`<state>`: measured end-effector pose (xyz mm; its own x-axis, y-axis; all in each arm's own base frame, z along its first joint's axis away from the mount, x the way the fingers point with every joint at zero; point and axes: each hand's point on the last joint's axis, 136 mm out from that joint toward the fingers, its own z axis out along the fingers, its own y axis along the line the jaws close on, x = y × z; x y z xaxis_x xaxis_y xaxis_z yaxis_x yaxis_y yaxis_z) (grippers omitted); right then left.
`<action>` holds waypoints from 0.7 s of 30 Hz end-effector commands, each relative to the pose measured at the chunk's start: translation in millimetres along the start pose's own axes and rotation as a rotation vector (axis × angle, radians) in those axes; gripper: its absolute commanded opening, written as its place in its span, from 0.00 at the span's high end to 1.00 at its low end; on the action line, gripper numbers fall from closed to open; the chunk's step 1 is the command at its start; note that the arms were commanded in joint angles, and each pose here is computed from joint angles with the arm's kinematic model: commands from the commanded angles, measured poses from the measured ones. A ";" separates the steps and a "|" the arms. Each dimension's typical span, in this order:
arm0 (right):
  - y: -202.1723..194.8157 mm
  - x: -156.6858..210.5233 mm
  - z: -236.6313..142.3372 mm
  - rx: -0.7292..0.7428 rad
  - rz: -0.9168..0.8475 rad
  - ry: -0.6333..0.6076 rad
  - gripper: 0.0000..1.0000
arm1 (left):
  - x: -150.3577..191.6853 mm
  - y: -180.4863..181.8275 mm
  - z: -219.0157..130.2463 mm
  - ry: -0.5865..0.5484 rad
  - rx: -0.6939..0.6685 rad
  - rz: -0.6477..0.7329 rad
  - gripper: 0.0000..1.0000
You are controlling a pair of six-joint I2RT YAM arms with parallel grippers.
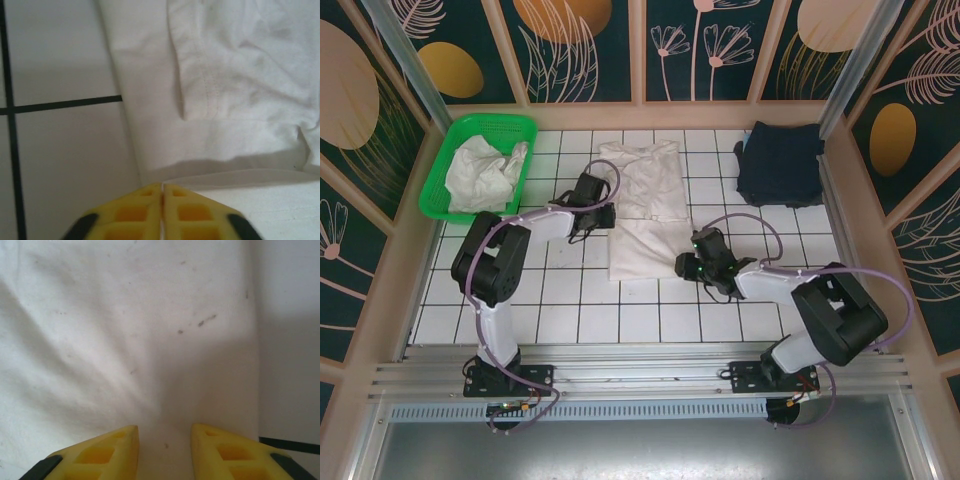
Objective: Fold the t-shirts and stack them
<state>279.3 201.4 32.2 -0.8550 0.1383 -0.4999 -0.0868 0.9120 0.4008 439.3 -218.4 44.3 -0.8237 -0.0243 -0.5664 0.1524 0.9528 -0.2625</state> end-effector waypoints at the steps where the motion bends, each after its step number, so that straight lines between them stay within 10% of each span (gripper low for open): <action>1: 1.3 -12.6 -13.2 0.003 -0.014 -0.028 0.66 | -12.5 6.4 -1.4 -0.005 -0.037 -0.004 0.73; 9: 26.9 -74.1 -12.4 -0.035 -0.047 -0.118 0.64 | -13.7 -17.6 -42.9 -0.080 0.097 -0.035 0.61; 15: 5.0 -105.9 31.6 0.064 -0.017 -0.084 0.69 | 53.4 -59.0 -47.9 -0.001 0.231 0.013 0.59; 21: -18.0 -114.7 63.8 0.134 0.022 -0.032 0.73 | 119.3 -13.7 -44.3 0.074 0.122 -0.016 0.63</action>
<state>403.5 200.9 35.9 -0.8327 0.1768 -0.5247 -0.0155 0.9398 0.3413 318.6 -237.9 18.3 -0.8653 0.0335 -0.5001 0.2533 0.8902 -0.3787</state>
